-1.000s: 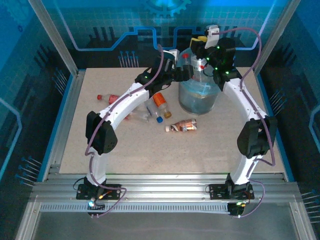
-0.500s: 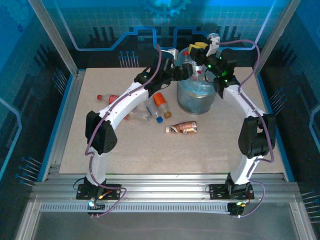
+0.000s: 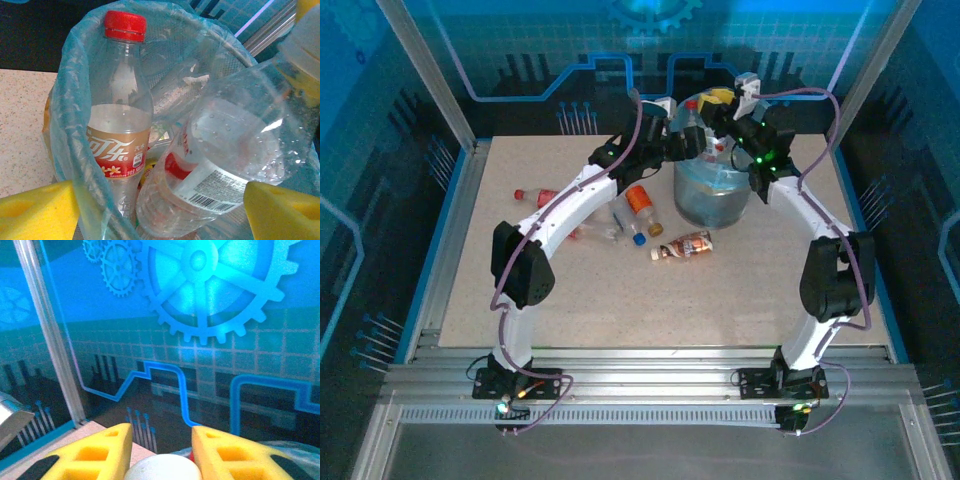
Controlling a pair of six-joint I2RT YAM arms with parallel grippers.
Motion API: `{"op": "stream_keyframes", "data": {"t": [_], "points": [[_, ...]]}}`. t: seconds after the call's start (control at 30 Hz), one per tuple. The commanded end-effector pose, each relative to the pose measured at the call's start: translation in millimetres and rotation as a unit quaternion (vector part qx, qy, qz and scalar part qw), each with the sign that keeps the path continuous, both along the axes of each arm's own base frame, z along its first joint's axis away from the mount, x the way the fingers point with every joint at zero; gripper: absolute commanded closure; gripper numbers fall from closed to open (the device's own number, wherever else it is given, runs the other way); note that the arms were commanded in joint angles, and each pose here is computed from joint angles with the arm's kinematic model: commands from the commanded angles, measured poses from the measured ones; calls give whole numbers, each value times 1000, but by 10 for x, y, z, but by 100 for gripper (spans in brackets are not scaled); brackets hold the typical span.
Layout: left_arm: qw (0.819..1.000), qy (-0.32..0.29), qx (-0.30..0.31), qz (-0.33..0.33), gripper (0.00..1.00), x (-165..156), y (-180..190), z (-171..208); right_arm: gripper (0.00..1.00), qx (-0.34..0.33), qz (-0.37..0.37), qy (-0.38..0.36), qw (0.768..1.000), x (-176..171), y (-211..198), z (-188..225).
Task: Put the plastic bottles in the bin
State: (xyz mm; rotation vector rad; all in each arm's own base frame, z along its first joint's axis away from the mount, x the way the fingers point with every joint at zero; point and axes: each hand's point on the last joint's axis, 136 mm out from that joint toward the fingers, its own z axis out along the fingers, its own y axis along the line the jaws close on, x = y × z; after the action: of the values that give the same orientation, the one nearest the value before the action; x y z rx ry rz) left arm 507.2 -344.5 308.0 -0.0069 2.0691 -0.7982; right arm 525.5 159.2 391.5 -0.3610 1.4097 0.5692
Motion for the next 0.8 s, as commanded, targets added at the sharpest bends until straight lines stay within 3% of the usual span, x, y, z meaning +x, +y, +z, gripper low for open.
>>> {"op": "stream_keyframes", "data": {"t": [0.0,0.3,0.53,0.77], "points": [[1000,3,-9,-4,16,48,-24,-24,81,-78,-62,-25,995,-85,-31,152],[1000,10,-14,-3,16,78,-44,-75,84,-143,-150,-92,974,-146,-64,732],[1000,10,-11,-3,16,80,-38,-81,84,-180,-233,-102,950,60,-241,589],[1000,11,-10,-2,16,98,-28,-98,83,-202,-271,-92,937,221,-324,267]]}}
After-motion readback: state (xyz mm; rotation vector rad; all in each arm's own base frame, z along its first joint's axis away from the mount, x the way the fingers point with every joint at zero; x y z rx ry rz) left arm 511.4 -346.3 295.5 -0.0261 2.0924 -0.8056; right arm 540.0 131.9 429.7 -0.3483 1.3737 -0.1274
